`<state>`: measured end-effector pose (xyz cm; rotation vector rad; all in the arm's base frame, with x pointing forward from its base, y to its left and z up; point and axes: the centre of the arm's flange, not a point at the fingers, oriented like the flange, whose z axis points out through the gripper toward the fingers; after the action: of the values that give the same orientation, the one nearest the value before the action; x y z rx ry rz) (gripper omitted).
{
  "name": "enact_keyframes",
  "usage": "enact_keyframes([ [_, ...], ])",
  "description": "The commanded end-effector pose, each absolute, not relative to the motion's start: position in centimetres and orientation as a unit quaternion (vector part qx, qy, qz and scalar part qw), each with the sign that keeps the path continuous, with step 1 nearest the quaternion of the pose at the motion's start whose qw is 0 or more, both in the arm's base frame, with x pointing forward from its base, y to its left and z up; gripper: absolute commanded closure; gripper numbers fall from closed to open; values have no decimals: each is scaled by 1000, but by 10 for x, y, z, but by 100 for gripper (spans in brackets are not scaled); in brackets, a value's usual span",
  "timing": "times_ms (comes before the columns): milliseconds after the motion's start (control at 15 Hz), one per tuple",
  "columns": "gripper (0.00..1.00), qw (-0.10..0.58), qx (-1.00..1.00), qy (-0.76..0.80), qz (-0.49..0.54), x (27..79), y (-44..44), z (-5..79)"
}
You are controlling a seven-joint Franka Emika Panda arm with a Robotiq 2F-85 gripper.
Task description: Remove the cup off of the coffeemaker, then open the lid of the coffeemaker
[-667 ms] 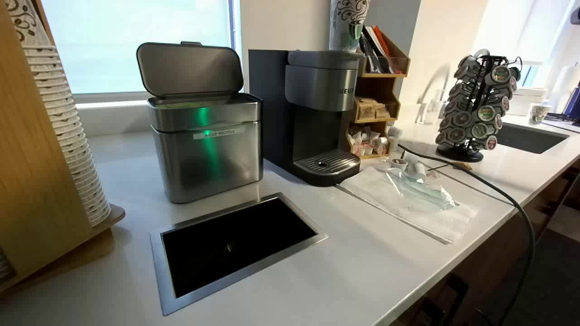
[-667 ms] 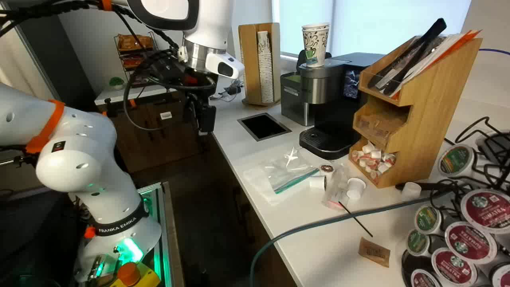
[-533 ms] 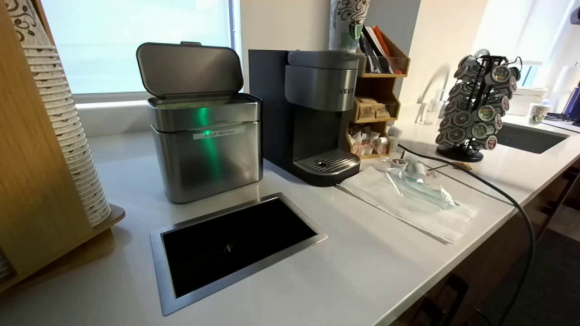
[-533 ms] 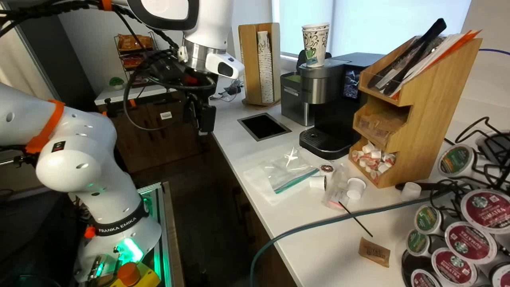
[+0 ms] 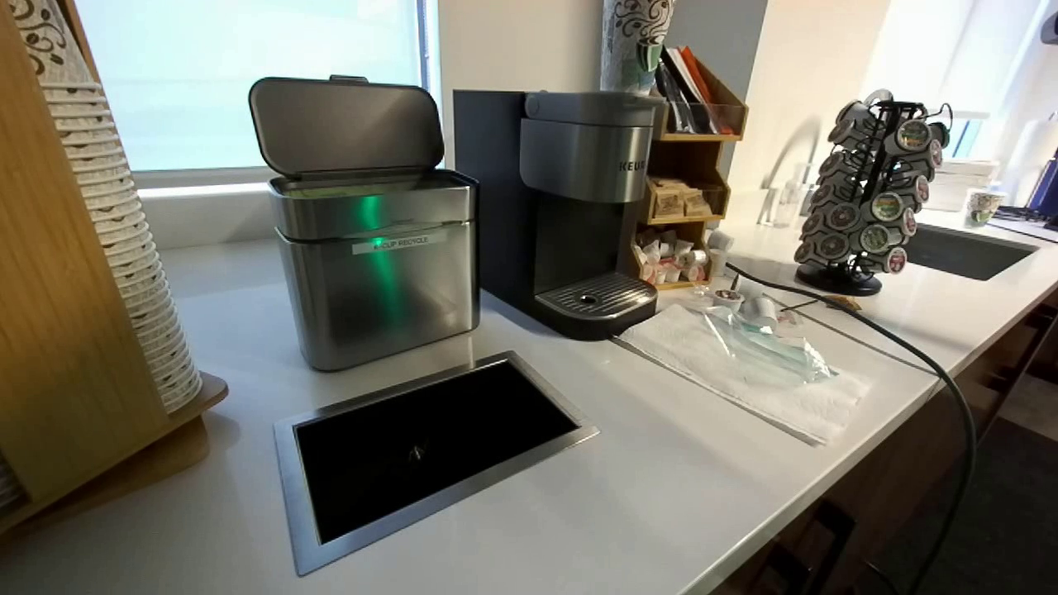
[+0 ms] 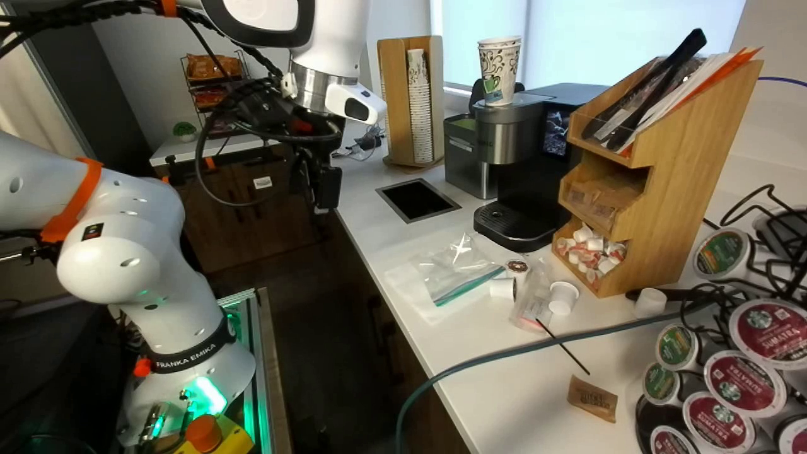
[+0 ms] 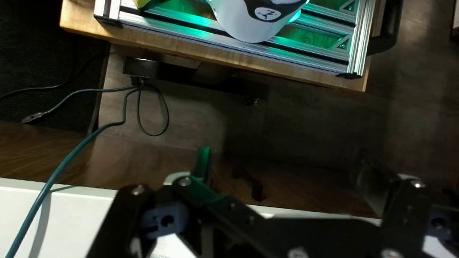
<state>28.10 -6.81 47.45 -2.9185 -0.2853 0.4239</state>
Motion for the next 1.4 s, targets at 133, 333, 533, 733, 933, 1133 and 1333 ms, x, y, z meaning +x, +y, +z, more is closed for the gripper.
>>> enact_keyframes([
  [133, 0, 33, -998, 14, 52, 322, -87, 459],
  [333, 0, 26, -996, 87, -11, 355, -105, 454],
  [533, 0, 28, -995, 94, -28, 350, -111, 462],
  [733, 0, 21, -992, 122, -32, 358, -117, 457],
  [933, 0, 1, -989, 138, -55, 377, -119, 449],
  [1133, 0, -90, -982, 110, -126, 423, -136, 443],
  [1333, 0, -133, -976, 100, -143, 454, -145, 436],
])
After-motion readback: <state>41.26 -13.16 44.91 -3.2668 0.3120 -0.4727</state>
